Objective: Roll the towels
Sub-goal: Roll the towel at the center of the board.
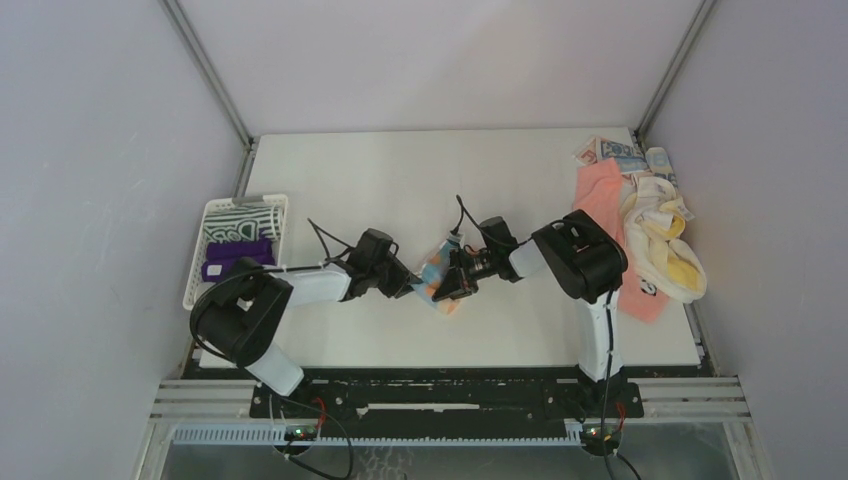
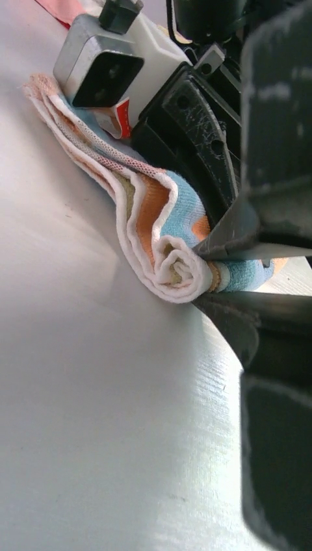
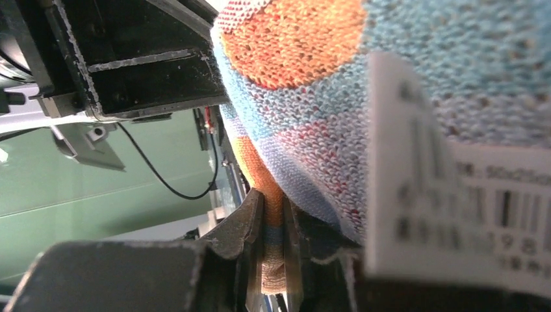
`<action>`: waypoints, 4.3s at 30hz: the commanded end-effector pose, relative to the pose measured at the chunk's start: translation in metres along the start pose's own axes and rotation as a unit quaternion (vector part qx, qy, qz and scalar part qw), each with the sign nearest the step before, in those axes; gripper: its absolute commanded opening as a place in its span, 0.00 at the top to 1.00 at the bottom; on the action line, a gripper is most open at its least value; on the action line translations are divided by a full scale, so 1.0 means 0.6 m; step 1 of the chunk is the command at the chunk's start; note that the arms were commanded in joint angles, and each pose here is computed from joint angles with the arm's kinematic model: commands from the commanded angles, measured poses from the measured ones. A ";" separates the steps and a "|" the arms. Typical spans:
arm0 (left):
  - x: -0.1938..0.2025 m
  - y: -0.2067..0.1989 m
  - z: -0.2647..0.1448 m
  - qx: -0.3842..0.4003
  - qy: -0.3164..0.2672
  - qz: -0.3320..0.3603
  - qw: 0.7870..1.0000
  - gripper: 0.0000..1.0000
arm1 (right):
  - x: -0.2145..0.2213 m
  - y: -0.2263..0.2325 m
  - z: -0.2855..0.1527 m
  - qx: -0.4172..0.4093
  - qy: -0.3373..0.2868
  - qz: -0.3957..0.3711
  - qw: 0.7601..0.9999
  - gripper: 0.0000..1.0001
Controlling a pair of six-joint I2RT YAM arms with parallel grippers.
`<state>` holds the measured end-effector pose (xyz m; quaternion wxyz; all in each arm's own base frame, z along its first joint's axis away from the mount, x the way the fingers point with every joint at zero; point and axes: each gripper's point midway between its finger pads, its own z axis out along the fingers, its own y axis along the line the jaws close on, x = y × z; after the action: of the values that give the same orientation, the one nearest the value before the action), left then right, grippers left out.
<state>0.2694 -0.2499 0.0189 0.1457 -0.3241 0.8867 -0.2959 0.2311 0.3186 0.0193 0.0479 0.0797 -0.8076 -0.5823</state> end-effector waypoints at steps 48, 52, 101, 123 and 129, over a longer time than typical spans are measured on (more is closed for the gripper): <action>-0.008 0.083 -0.017 -0.115 -0.024 0.052 0.992 0.90 | 0.057 0.072 0.040 0.557 -0.072 -0.566 0.603 0.51; -0.008 0.084 -0.016 -0.116 -0.024 0.052 0.992 0.90 | 0.059 0.041 0.032 0.576 -0.052 -0.551 0.601 0.52; -0.085 0.026 -0.080 -0.067 -0.081 0.039 0.994 0.36 | 0.075 0.008 0.024 0.186 0.101 -0.249 0.945 0.95; -0.014 0.006 -0.074 0.012 -0.039 0.030 0.999 0.25 | 0.012 -0.040 -0.003 0.041 0.042 0.017 0.998 0.96; -0.012 0.005 -0.052 -0.004 -0.033 0.042 0.999 0.30 | 0.011 -0.055 -0.001 0.056 0.036 0.026 0.997 0.96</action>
<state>0.2502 -0.2178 0.0403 0.1836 -0.3049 0.8968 -0.2628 0.2266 0.3163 0.0273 0.0947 0.1138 -0.7992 -0.5826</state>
